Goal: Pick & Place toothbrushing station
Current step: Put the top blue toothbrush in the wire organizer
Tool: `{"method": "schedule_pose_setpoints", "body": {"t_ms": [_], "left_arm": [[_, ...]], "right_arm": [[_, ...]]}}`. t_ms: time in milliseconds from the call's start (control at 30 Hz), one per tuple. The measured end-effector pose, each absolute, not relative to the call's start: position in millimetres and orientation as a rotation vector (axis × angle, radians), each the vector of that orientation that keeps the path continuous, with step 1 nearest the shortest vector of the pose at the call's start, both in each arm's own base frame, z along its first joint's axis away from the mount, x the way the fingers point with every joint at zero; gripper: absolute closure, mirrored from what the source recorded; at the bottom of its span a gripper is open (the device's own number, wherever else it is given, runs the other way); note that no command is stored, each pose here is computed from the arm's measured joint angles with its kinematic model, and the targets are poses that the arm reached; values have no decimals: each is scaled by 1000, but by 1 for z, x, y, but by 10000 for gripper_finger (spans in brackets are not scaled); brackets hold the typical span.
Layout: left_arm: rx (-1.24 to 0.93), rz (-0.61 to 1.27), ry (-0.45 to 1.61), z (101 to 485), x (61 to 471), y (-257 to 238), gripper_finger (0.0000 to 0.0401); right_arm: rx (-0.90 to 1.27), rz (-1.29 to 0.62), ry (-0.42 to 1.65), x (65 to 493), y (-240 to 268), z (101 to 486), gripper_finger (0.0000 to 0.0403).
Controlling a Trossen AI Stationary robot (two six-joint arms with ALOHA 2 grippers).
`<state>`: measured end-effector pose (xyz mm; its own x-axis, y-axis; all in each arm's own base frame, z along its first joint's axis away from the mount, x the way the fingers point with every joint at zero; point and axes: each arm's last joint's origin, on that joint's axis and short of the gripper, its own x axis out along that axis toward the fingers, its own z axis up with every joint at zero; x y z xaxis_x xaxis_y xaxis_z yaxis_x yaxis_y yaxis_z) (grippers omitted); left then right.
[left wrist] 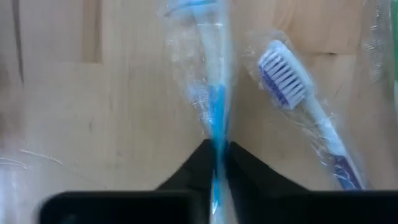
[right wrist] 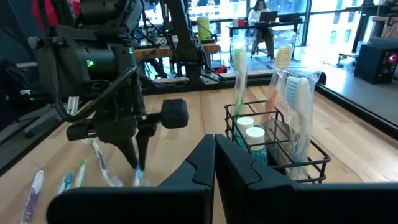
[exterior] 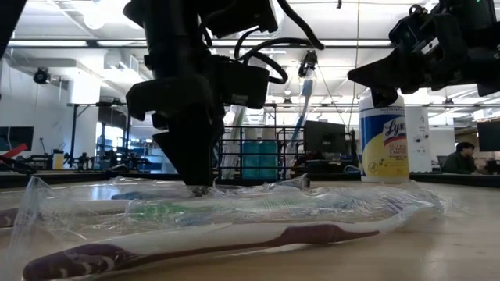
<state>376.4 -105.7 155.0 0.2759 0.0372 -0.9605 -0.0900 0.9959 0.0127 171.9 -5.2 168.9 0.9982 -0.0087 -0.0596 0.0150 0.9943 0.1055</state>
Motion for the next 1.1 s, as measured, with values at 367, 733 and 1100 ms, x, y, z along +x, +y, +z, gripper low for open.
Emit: {"method": "schedule_pose_setpoints", "body": {"t_ms": [367, 733, 1100], "left_arm": [[131, 193, 1113, 203, 363, -107, 386], [63, 71, 627, 271, 270, -93, 385], [-101, -4, 72, 238, 166, -53, 386]], "right_arm": [[103, -11, 58, 172, -5, 169, 394], [97, 13, 50, 172, -2, 170, 394], [92, 16, 10, 172, -1, 174, 394]]}}
